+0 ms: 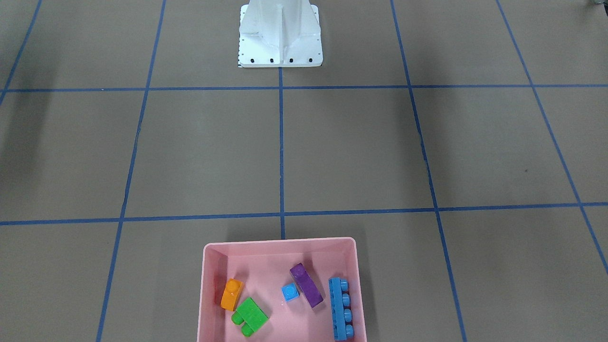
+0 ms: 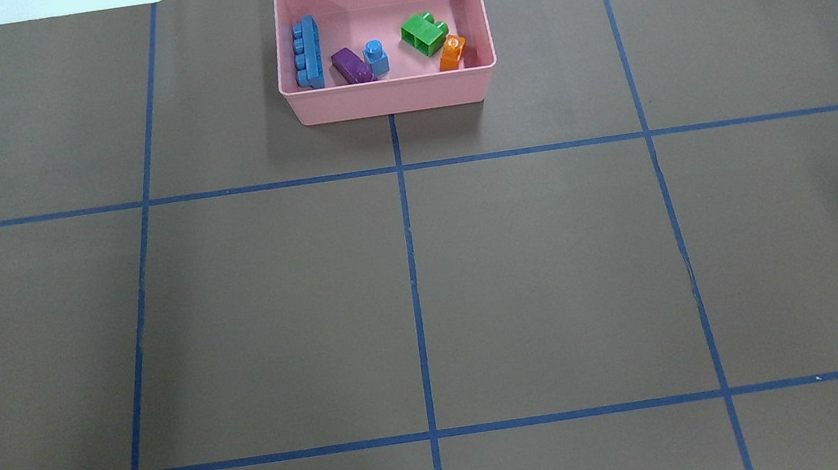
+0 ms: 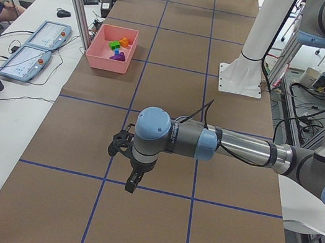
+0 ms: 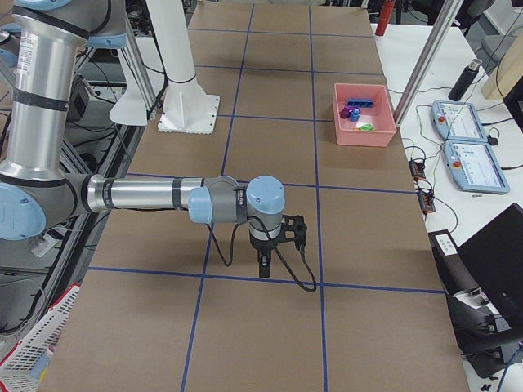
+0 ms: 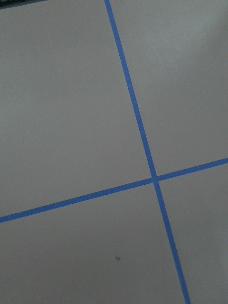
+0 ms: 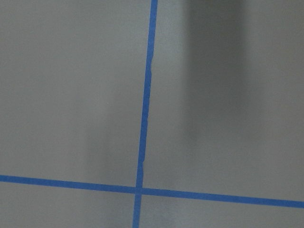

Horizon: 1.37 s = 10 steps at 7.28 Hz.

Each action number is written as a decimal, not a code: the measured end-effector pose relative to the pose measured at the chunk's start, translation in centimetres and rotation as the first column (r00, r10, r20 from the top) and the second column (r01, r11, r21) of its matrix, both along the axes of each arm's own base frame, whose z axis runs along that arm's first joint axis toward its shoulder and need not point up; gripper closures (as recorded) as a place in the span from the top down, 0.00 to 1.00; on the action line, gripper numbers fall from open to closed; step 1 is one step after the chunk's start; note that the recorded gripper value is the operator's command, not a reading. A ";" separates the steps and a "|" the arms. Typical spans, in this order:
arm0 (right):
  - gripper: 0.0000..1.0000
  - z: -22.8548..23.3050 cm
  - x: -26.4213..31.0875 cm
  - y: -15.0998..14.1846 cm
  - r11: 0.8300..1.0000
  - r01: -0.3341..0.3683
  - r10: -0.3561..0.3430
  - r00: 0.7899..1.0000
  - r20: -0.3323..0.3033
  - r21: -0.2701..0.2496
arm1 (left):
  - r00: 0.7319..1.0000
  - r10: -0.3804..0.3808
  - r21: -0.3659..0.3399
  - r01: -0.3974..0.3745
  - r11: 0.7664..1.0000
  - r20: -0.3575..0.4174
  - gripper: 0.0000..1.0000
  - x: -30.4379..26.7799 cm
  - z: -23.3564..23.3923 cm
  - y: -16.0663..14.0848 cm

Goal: Put all blocks into box

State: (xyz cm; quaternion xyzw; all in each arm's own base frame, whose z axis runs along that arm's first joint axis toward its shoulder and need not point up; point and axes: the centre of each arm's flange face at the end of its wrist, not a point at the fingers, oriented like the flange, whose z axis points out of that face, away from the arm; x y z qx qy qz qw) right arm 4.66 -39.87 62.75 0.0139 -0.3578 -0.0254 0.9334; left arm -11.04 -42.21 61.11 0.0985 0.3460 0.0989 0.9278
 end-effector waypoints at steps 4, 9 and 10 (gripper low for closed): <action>1.00 -0.4 -0.1 -0.1 1.000 -0.006 0.006 1.000 0.006 0.001 | 1.000 0.000 0.003 0.000 1.000 0.004 1.00 0.0 -0.1 0.1; 1.00 -0.8 -0.1 -0.3 1.000 -0.008 0.007 1.000 0.006 0.009 | 1.000 0.001 0.005 -0.001 1.000 0.002 1.00 0.0 -0.2 0.0; 1.00 -1.3 -0.1 -0.4 1.000 -0.009 0.009 1.000 0.007 0.019 | 1.000 0.001 0.005 -0.001 1.000 0.002 1.00 0.0 -0.2 0.0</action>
